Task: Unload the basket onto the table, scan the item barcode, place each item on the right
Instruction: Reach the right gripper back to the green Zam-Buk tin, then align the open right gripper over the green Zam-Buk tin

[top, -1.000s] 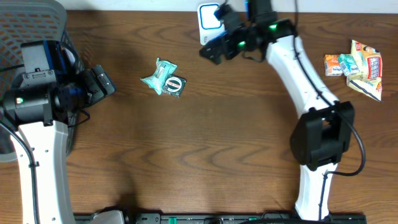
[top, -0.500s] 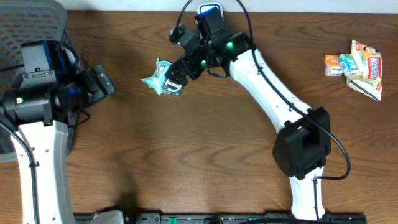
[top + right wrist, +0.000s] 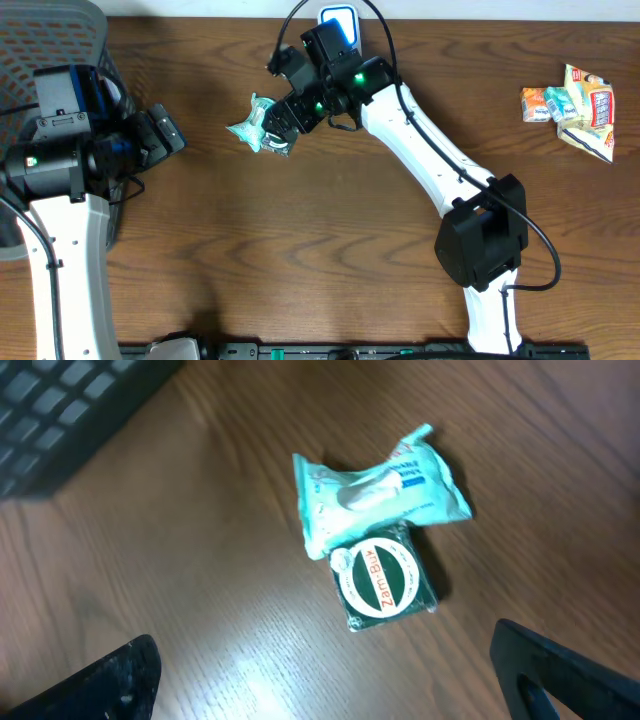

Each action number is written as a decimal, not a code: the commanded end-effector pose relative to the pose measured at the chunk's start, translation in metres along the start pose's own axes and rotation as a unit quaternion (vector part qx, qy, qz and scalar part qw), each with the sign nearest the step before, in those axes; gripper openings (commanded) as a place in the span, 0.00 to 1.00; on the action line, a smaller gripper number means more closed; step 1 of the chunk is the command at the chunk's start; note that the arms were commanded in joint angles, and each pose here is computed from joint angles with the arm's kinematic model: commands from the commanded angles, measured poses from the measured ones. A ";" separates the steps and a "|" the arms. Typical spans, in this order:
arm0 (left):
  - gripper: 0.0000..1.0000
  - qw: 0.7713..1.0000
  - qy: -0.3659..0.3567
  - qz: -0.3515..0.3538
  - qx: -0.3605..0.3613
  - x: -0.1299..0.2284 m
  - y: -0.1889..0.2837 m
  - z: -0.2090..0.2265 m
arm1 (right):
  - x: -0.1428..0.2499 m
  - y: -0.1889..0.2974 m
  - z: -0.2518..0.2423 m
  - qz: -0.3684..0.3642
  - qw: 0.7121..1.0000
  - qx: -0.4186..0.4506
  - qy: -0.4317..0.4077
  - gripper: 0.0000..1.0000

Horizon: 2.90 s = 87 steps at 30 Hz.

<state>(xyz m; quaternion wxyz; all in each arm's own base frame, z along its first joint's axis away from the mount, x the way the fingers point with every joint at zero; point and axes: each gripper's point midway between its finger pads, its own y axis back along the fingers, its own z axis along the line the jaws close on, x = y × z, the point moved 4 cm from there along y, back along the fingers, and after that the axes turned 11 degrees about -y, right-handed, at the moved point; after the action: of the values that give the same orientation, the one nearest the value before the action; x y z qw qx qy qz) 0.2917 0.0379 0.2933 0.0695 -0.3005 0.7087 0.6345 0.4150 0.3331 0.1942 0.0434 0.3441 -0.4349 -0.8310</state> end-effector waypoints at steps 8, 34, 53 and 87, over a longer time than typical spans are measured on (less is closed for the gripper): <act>0.98 1.000 0.001 -0.008 0.003 -0.005 0.005 -0.001 | 0.002 -0.008 -0.016 -0.004 0.996 0.045 -0.081 0.99; 0.98 1.000 0.002 -0.008 0.003 -0.005 0.005 -0.001 | 0.018 -0.030 -0.012 0.023 0.989 0.072 -0.123 0.99; 0.97 1.000 0.002 -0.008 0.003 -0.004 0.005 -0.001 | 0.026 -0.045 -0.027 0.032 0.986 0.110 -0.124 0.99; 0.98 1.000 0.001 -0.008 0.003 -0.004 0.005 -0.001 | 0.037 -0.062 -0.088 0.017 0.951 0.290 -0.104 0.98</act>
<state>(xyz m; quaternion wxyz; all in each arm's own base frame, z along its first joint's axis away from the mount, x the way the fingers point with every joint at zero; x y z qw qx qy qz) 0.2917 0.0379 0.2933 0.0695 -0.3005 0.7087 0.6345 0.4520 0.3019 0.1014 -0.0838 0.2401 -0.6411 -0.7241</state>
